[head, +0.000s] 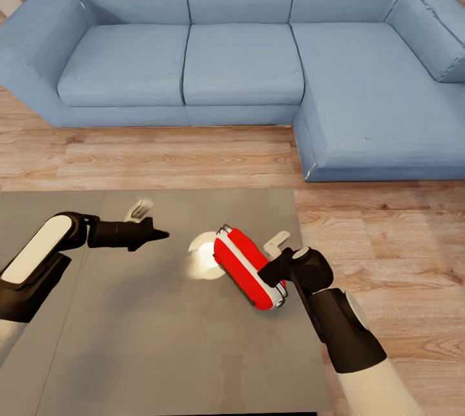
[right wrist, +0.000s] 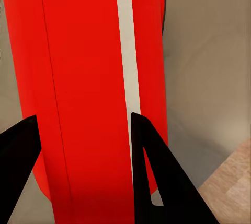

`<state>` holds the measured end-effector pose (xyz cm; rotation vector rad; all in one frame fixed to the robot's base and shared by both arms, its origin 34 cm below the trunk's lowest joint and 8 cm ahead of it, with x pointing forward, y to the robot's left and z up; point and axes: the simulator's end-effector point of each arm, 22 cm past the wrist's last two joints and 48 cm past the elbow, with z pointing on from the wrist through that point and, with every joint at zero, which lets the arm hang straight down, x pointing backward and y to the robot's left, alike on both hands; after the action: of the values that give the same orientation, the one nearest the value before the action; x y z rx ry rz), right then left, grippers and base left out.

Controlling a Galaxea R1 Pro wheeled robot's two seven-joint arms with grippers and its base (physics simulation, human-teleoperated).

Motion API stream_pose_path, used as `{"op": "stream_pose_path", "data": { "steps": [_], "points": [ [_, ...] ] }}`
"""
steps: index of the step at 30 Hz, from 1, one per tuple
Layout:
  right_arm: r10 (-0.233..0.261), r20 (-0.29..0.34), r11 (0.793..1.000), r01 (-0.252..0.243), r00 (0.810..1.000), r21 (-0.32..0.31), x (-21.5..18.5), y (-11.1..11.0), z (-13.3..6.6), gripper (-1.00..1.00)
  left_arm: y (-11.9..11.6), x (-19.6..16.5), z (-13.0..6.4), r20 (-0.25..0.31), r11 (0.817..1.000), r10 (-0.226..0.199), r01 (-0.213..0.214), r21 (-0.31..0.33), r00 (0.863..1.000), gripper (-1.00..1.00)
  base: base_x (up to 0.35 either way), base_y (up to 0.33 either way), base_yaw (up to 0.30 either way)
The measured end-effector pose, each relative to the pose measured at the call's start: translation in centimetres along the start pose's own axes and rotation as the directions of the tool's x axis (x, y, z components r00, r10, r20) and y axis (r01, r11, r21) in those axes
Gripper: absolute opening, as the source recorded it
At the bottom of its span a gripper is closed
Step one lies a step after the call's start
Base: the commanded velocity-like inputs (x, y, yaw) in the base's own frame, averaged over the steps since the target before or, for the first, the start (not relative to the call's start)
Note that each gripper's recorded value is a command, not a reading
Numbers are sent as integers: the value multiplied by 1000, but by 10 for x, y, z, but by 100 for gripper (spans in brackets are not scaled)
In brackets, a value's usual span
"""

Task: Turn on the radio receiver that's on the table in the living room.

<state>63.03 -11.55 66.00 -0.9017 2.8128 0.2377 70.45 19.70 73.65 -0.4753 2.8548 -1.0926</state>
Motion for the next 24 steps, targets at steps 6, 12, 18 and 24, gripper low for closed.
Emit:
{"op": "stream_pose_path", "data": {
  "steps": [6, 12, 18, 24],
  "points": [
    [-7, 24, 1000, 7, 1000, 8, -9, -1, -8, -100, 12, 13, 10, -40, 1000, -17, 16, -23, 999, -100, 0, 0, 0],
    [-12, 29, 1000, 11, 1000, 14, -10, -2, -10, -100, 24, 25, 19, -76, 998, -34, 30, -50, 997, -100, 0, 0, 0],
    [-11, 28, 1000, 10, 1000, 18, -10, -4, -10, -100, 26, 27, 21, -81, 998, -48, 45, -42, 996, -100, 0, 0, 0],
    [1, 36, 1000, 0, 999, -5, -12, 1, -10, -100, 11, 26, 21, -77, 998, -48, 50, 31, 996, -100, 0, 0, 0]
  ]
}}
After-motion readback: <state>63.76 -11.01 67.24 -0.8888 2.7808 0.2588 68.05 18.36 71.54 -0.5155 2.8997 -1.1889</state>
